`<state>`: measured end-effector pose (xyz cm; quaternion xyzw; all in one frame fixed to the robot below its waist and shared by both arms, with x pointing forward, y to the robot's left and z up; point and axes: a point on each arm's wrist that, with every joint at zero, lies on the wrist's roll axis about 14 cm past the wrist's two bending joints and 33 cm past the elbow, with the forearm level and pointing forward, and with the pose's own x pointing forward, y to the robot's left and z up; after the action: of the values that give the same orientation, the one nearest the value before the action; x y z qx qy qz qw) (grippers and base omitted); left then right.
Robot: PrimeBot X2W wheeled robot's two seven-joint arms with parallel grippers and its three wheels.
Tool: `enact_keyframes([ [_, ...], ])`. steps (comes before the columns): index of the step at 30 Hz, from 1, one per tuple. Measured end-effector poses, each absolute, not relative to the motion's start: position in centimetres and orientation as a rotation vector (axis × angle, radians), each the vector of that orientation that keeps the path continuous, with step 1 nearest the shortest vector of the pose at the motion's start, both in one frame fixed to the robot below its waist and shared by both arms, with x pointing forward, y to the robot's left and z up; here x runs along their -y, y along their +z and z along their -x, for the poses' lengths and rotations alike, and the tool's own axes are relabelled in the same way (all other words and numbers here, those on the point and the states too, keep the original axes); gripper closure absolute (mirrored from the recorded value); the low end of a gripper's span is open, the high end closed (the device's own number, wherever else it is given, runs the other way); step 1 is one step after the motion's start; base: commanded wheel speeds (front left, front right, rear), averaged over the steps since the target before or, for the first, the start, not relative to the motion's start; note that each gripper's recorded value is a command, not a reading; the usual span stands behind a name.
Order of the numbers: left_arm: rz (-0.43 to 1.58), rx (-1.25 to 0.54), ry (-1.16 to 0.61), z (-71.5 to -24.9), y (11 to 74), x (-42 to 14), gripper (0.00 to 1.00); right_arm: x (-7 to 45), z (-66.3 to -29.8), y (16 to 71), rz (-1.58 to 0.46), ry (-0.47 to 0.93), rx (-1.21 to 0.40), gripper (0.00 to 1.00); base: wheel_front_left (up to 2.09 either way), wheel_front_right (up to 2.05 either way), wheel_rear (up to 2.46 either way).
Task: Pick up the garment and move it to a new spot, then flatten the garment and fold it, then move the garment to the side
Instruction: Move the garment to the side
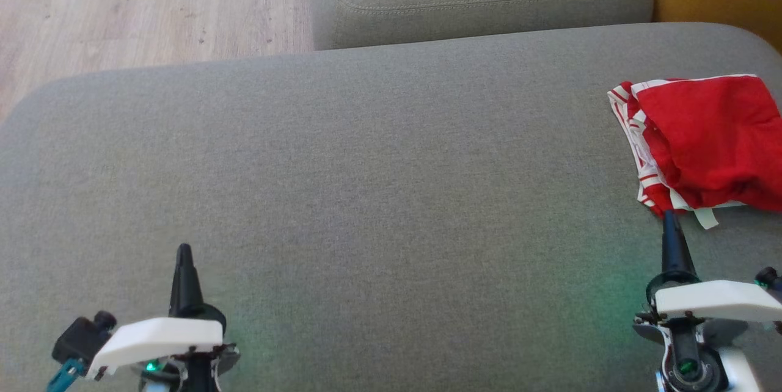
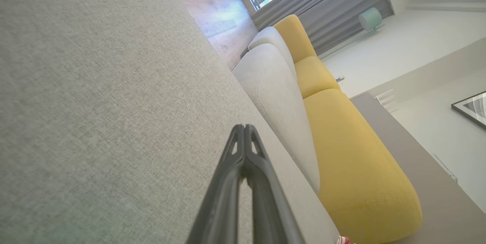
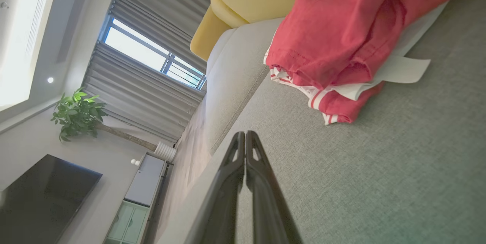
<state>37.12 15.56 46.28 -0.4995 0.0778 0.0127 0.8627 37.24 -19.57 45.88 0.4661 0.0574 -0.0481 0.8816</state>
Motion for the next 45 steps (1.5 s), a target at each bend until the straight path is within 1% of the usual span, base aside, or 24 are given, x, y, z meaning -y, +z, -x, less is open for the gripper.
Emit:
enact_keyframes([
  [25, 1.291, -0.158, 0.056, -37.1, 46.4, -16.9, 1.00, 20.2, -37.2, 46.4, -1.247, -0.117, -0.099, 1.00, 0.00, 0.00, 0.00],
  [45, 1.478, -0.115, 0.059, -37.4, 47.3, -18.1, 1.00, 20.6, -37.2, 47.0, -1.456, -0.113, -0.070, 1.00, 0.00, 0.00, 0.00],
])
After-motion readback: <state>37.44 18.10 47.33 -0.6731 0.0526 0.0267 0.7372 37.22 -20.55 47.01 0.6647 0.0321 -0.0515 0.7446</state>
